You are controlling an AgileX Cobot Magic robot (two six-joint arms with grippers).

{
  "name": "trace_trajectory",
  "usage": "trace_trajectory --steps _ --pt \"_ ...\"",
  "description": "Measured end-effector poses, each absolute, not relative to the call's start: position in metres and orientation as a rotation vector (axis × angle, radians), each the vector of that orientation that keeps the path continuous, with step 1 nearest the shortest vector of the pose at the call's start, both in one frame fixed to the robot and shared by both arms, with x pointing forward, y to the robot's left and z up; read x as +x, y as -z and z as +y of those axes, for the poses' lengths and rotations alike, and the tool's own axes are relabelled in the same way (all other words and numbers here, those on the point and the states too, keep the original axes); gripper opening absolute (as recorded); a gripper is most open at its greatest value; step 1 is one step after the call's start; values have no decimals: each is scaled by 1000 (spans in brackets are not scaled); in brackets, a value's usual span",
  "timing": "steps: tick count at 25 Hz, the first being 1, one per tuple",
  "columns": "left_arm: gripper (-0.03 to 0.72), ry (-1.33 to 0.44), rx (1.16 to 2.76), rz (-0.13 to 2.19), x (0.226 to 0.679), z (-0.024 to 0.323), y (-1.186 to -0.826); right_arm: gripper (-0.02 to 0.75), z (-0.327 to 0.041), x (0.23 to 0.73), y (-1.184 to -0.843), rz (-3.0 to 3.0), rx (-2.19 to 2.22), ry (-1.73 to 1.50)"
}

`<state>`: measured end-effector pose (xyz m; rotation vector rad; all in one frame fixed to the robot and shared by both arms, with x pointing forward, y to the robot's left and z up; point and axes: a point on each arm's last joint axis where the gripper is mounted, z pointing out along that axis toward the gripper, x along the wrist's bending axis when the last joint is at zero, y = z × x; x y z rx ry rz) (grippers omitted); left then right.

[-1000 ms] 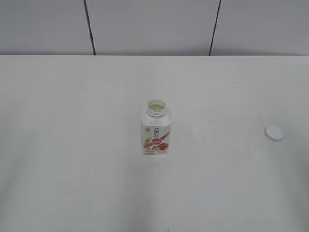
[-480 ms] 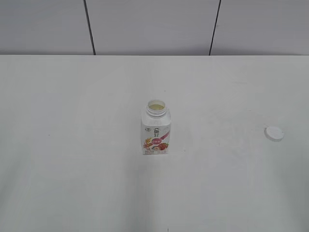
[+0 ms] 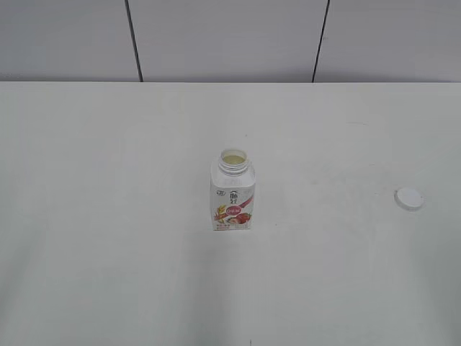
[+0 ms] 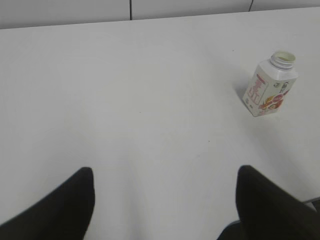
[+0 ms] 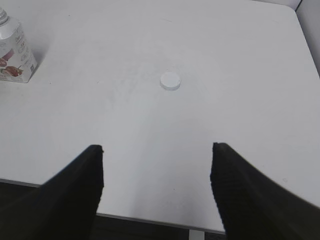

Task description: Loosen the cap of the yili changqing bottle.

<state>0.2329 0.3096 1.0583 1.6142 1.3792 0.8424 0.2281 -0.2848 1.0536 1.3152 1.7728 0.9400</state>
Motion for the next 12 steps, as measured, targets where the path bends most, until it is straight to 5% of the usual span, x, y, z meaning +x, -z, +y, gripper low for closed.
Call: trace_trajectory --steps 12 --pt "531 -827 1590 1403 232 307 -1058 535 -285 228 -1054 1772 1318 -944"
